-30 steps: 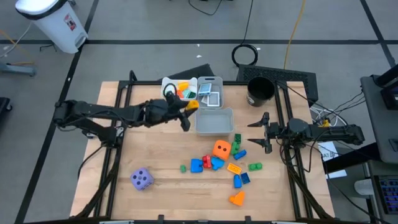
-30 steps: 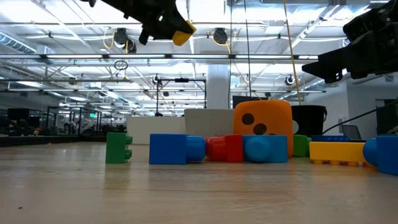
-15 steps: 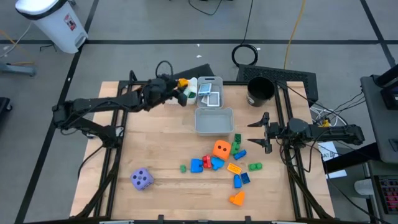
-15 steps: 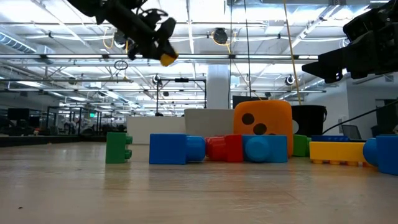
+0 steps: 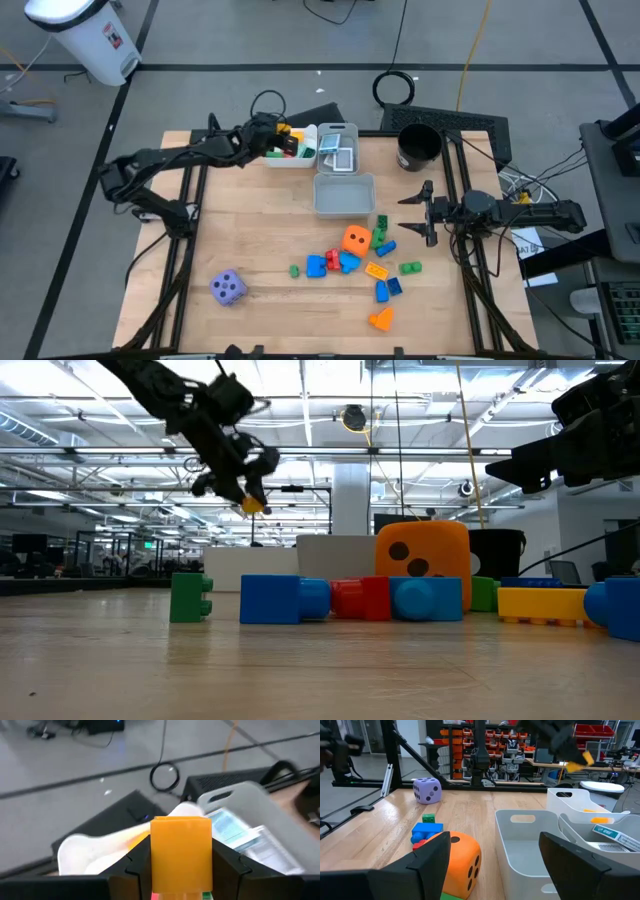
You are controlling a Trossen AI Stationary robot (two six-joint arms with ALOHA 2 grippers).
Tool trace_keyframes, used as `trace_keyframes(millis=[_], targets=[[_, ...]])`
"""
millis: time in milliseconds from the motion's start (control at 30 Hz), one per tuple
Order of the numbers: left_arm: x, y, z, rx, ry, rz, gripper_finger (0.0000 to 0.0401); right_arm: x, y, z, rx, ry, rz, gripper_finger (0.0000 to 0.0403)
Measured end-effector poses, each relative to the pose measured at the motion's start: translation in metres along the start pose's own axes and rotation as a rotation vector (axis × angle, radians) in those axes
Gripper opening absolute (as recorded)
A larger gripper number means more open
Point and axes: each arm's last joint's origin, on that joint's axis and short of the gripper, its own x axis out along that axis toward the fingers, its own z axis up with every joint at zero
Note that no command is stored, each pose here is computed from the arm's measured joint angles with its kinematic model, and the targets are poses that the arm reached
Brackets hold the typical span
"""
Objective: Pick & Place Toys
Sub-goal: Put the yellow game piece into the white bin
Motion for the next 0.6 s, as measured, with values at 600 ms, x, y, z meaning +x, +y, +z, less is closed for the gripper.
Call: trace_keyframes(millis=[600], targets=[[0.059, 0.013, -0.042, -0.026, 0.188, 0.093, 0.0155, 0.0, 0.0, 0.0, 0.0, 0.001, 0.0, 0.0279]])
